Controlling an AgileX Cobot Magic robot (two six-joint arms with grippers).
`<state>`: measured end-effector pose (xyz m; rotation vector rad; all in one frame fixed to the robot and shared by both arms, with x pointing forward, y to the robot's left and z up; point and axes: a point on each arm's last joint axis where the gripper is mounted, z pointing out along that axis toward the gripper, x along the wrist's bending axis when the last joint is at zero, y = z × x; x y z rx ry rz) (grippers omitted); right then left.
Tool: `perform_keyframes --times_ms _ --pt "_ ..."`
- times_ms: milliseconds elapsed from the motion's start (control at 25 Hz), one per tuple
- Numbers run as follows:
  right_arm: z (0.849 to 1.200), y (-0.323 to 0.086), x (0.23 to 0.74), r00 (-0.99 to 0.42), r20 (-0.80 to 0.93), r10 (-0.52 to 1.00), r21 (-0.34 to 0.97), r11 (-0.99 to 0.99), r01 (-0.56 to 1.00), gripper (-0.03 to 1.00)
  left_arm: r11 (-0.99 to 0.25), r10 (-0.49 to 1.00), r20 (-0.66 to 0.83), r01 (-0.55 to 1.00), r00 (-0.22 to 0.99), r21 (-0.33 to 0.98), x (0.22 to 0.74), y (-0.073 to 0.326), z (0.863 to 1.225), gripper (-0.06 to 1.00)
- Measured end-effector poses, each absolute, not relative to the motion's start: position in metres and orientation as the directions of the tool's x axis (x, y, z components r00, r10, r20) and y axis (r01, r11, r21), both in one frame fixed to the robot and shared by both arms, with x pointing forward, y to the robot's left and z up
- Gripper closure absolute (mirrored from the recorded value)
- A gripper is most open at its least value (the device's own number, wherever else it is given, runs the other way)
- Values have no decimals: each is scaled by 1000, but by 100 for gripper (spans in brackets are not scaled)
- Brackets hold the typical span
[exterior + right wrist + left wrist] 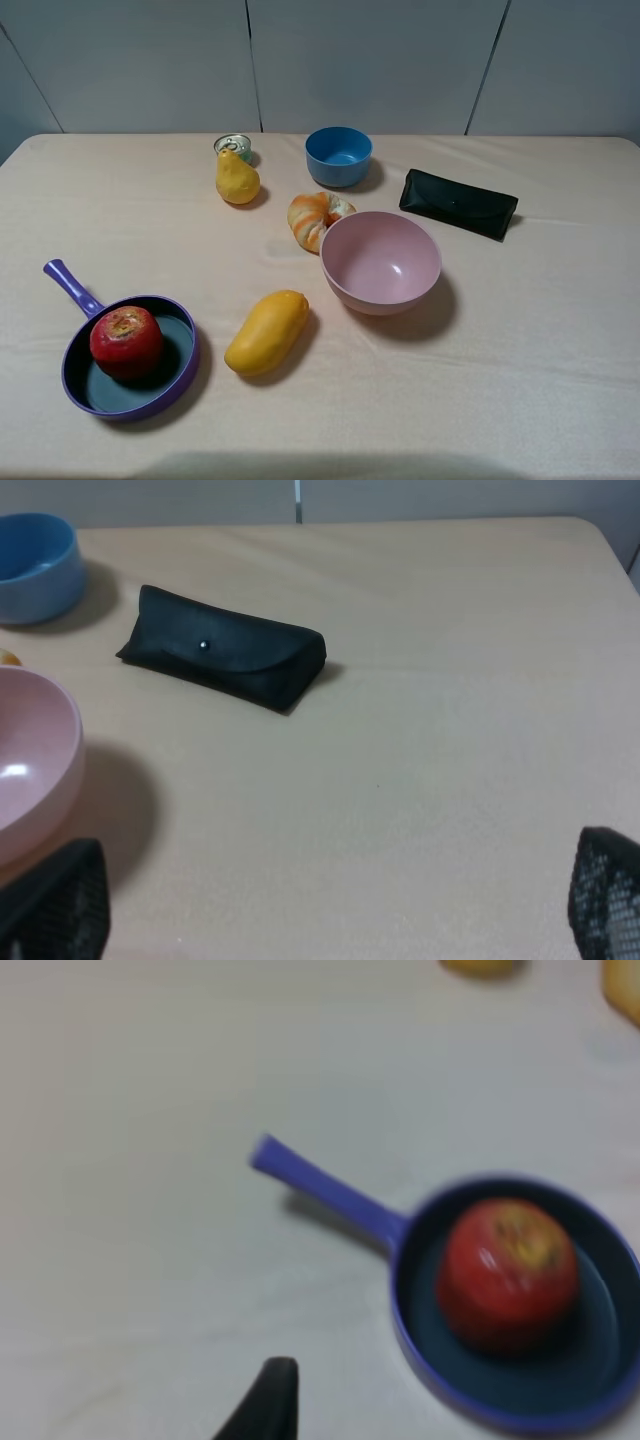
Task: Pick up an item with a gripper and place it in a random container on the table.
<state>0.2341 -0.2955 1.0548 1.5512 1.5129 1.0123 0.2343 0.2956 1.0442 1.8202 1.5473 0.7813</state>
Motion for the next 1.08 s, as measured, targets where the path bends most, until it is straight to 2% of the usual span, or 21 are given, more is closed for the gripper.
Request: perform_keyframes --times_ms 200,1080 --pt "1055 -296 234 -3 44 999 906 -39 422 27 -101 994 62 560 89 822 228 295 1041 -5" --pt "1055 -296 234 -3 44 999 906 -39 422 27 -103 994 64 557 88 824 228 295 1041 -5"
